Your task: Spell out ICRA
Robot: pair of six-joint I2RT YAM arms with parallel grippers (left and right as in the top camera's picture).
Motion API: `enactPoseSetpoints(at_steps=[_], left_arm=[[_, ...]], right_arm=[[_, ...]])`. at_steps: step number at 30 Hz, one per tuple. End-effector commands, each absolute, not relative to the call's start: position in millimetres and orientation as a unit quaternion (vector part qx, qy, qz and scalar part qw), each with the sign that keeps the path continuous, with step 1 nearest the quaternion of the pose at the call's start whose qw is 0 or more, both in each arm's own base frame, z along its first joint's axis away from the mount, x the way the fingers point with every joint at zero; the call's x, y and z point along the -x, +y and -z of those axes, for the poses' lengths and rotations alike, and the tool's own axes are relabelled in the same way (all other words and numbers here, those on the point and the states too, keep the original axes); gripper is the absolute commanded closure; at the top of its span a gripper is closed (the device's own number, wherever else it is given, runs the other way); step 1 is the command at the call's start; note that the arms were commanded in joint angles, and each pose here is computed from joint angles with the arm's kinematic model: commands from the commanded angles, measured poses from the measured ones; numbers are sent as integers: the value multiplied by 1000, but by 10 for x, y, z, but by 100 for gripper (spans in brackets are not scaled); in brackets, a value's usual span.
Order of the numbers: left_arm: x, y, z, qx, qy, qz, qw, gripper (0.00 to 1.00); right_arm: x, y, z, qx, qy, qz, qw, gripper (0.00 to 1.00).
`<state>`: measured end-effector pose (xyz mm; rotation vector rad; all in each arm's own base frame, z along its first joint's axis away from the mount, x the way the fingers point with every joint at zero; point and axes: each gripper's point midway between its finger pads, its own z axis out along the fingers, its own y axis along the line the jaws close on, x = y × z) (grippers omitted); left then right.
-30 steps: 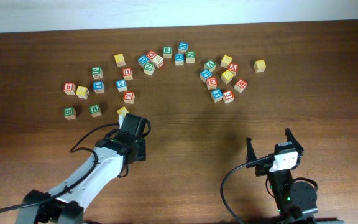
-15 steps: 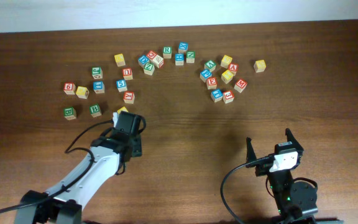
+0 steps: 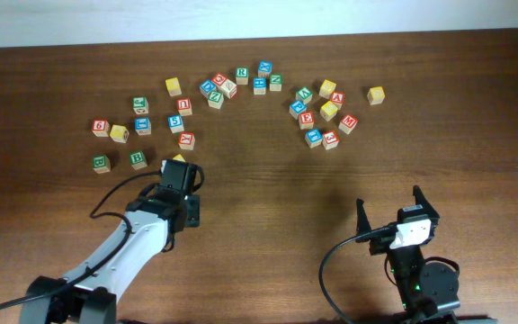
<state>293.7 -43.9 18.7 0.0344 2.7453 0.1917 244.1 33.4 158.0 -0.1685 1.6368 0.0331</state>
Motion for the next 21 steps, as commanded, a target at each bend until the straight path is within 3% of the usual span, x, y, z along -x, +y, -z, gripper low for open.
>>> enactPoseSetpoints(at_steps=[1, 6, 8, 13, 14, 21], left_arm=[[-2991, -489, -216, -20, 979, -56, 197, 69], [-2990, -487, -216, -20, 979, -56, 196, 63], [-2989, -487, -216, -20, 979, -56, 196, 46], [-3012, -492, -234, -19, 978, -55, 201, 39], [-3047, -501, -275, -18, 977, -54, 207, 33], [-3569, -549, -1301, 8, 946, -27, 322, 21]], right_arm=[[-2440, 319, -1554, 69, 732, -17, 678, 2], [-2440, 319, -1554, 69, 732, -17, 678, 2], [-2440, 319, -1554, 69, 732, -17, 678, 2], [-2440, 319, -1554, 69, 732, -17, 678, 2], [-2440, 319, -1554, 69, 732, -17, 678, 1], [-2440, 319, -1554, 69, 732, -17, 678, 2]])
